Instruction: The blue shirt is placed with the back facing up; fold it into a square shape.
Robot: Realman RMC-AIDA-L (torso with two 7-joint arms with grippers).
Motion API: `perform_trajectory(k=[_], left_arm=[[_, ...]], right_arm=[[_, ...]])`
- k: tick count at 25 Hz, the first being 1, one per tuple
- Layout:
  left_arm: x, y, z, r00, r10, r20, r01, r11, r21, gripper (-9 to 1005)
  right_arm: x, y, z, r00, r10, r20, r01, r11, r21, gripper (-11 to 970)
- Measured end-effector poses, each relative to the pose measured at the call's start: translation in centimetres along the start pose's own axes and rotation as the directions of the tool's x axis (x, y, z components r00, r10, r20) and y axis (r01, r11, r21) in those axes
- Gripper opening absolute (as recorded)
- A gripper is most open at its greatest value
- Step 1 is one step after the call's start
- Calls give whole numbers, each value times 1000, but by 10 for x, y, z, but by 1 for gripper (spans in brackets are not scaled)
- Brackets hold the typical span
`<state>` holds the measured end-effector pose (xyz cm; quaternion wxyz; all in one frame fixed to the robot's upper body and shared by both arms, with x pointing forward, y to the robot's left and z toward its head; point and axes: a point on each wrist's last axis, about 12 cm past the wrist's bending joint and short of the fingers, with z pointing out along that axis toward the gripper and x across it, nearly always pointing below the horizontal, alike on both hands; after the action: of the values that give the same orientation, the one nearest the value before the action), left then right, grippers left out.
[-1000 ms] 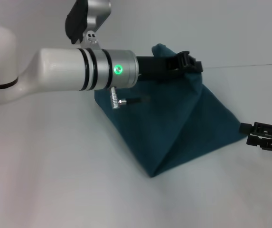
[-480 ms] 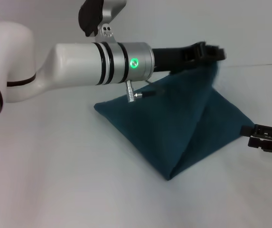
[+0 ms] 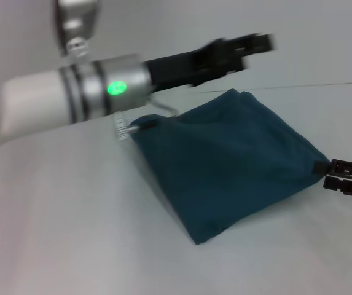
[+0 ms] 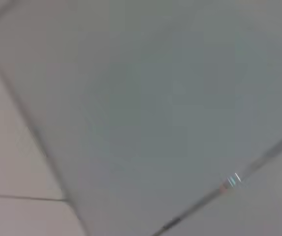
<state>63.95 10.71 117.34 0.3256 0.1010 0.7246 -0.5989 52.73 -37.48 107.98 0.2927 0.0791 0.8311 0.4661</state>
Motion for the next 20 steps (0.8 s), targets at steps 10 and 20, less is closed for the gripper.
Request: perform_trajectory(k=[10, 20], left_arm=[[18, 36, -90, 957, -275, 92, 279, 960, -31, 911], [64, 49, -153, 900, -435, 25, 436, 898, -67, 910]], right_arm=[[-21, 10, -10, 998, -7, -58, 7, 1000, 7, 744], [-97, 54, -8, 987, -46, -154, 69, 986, 151, 741]])
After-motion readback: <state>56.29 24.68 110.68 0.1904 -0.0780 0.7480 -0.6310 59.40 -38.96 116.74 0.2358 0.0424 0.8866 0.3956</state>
